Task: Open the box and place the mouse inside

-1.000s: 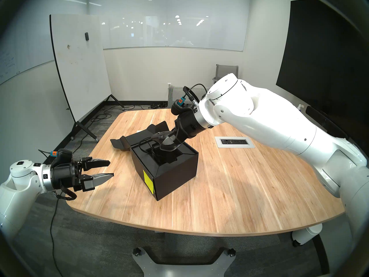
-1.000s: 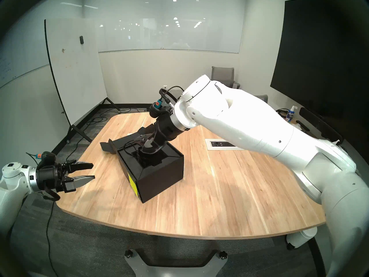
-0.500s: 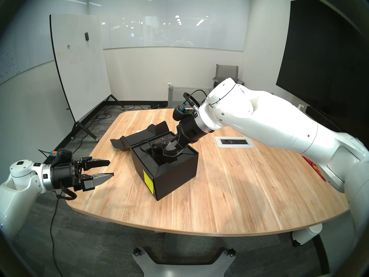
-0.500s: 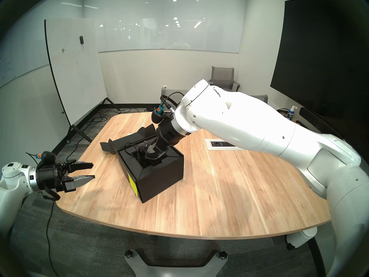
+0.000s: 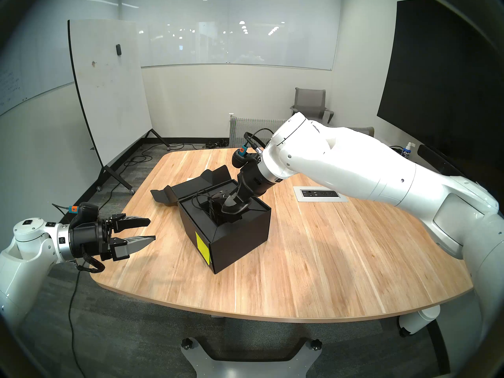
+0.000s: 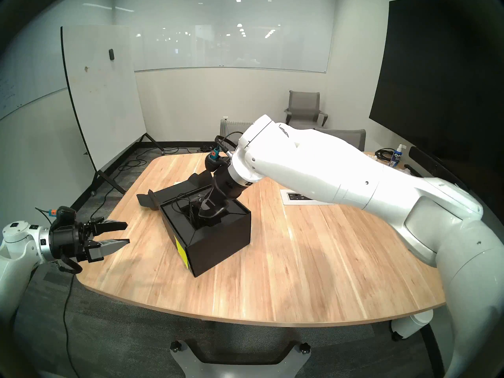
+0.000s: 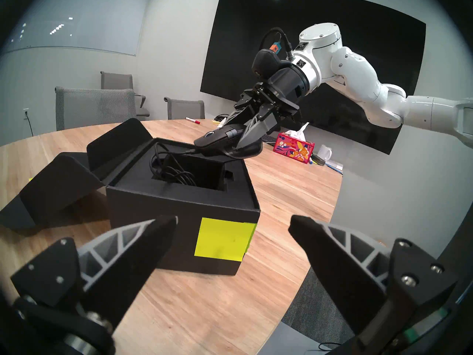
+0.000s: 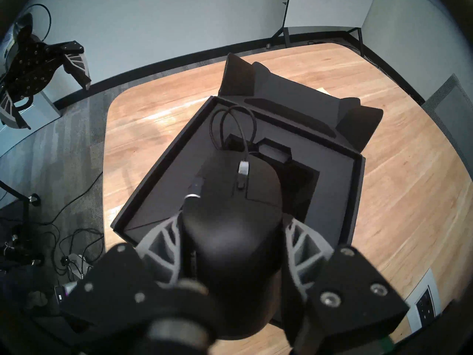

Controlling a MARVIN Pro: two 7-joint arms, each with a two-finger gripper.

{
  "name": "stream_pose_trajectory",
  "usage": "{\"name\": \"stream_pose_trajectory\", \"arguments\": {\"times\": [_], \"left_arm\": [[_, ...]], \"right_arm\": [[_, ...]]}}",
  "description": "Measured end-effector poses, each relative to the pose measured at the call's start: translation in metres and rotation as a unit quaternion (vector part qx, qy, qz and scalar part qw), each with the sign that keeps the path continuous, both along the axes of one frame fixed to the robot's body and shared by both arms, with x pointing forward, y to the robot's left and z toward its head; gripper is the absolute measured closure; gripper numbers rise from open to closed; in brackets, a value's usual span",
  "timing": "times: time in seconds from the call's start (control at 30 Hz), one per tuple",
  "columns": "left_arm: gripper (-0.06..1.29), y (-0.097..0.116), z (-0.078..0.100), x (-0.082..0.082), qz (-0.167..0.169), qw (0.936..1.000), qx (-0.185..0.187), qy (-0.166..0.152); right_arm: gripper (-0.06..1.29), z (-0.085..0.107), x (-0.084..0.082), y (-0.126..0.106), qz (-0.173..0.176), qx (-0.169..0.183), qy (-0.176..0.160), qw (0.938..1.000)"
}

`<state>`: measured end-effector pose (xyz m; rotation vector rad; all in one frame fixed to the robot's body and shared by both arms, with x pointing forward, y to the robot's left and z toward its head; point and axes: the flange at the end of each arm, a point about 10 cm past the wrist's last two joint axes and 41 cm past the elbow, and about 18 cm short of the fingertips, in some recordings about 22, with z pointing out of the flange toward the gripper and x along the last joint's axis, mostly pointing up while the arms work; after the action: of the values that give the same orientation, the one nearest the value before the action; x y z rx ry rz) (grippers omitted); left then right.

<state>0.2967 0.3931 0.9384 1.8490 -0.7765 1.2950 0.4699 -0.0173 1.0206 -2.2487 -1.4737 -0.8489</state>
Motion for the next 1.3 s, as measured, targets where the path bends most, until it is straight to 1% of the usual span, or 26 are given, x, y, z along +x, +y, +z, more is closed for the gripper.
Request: {"name": "stream_pose_trajectory", "arguments": {"times": [0.3,0.47,0.6,0.8,0.87,0.9,0.93,0.97,1.0,1.07,1.13,1.2,1.3], "left_arm": [[0.02,0.0,0.0,0.0,0.0,1.0,0.0,0.0],[0.02,0.0,0.0,0.0,0.0,1.0,0.0,0.0],[0.02,0.0,0.0,0.0,0.0,1.0,0.0,0.0],[0.02,0.0,0.0,0.0,0.0,1.0,0.0,0.0],[0.02,0.0,0.0,0.0,0.0,1.0,0.0,0.0],[0.02,0.0,0.0,0.0,0.0,1.0,0.0,0.0],[0.02,0.0,0.0,0.0,0.0,1.0,0.0,0.0],[0.02,0.0,0.0,0.0,0.0,1.0,0.0,0.0],[0.02,0.0,0.0,0.0,0.0,1.0,0.0,0.0],[0.02,0.0,0.0,0.0,0.0,1.0,0.0,0.0],[0.02,0.0,0.0,0.0,0.0,1.0,0.0,0.0],[0.02,0.0,0.0,0.0,0.0,1.0,0.0,0.0],[0.02,0.0,0.0,0.0,0.0,1.0,0.0,0.0]], "right_arm": [[0.71,-0.011,0.003,0.008,0.009,-0.006,0.009,0.9999],[0.71,-0.013,0.0,0.011,0.015,-0.005,0.011,0.9998],[0.71,-0.015,-0.005,0.014,0.022,-0.003,0.015,0.9996],[0.71,-0.018,-0.008,0.016,0.02,-0.004,0.013,0.9997],[0.69,-0.019,-0.008,0.016,0.02,-0.004,0.012,0.9997],[0.61,-0.019,-0.008,0.016,0.019,-0.005,0.01,0.9998],[0.57,-0.019,-0.008,0.016,0.019,-0.005,0.01,0.9998],[0.48,-0.02,-0.008,0.015,0.018,-0.006,0.009,0.9998],[0.46,-0.02,-0.008,0.015,0.017,-0.006,0.008,0.9998],[0.35,-0.02,-0.008,0.015,0.015,-0.007,0.006,0.9998],[0.15,-0.02,-0.008,0.014,0.014,-0.008,0.004,0.9999],[0.08,-0.02,-0.008,0.014,0.012,-0.009,0.002,0.9999],[0.06,-0.02,-0.007,0.014,0.01,-0.009,0.0,0.9999]]}}
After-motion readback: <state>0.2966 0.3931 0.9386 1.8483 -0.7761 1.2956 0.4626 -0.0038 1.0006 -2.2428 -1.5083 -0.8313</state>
